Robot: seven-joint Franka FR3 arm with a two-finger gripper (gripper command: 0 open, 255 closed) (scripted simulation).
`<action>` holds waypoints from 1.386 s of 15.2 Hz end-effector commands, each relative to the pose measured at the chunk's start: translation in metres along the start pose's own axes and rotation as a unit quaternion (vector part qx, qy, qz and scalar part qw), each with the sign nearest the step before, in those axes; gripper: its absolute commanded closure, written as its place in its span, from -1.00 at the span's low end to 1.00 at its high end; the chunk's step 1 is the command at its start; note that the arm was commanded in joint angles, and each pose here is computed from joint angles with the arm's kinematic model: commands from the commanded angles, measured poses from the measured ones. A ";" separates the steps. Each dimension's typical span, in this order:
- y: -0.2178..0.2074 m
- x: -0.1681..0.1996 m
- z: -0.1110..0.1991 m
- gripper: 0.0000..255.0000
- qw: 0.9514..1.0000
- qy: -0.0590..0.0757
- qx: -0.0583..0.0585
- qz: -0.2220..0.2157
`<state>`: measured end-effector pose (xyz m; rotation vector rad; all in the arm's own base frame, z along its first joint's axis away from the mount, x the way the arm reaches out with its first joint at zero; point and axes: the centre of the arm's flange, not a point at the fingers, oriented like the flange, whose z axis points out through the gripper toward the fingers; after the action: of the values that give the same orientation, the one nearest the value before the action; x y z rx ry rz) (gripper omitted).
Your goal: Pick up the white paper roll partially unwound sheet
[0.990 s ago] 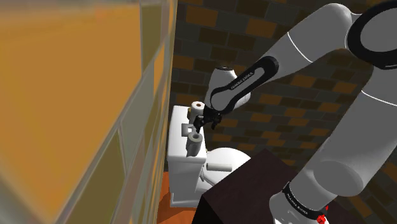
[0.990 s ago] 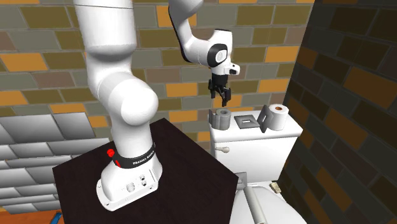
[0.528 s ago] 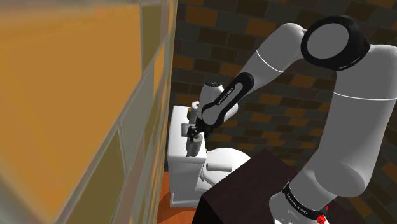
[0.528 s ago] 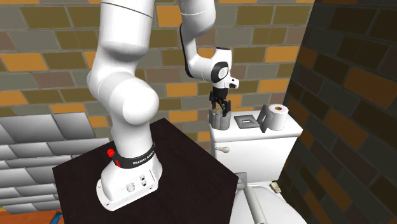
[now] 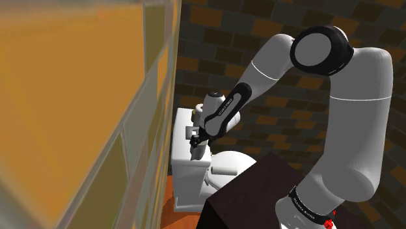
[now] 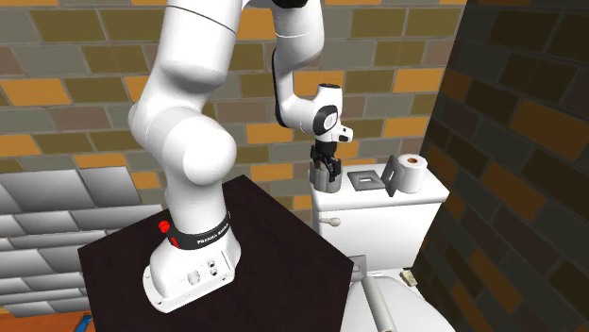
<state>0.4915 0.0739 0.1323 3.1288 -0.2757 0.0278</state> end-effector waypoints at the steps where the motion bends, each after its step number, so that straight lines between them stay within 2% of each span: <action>1: 0.000 0.000 0.002 1.00 1.000 0.000 0.000 0.000; 10: 0.000 0.000 0.001 1.00 1.000 0.000 0.000 0.000; 21: 0.000 0.001 -0.057 1.00 1.000 0.000 0.000 0.000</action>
<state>0.4919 0.0740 0.1843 3.1289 -0.2758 0.0281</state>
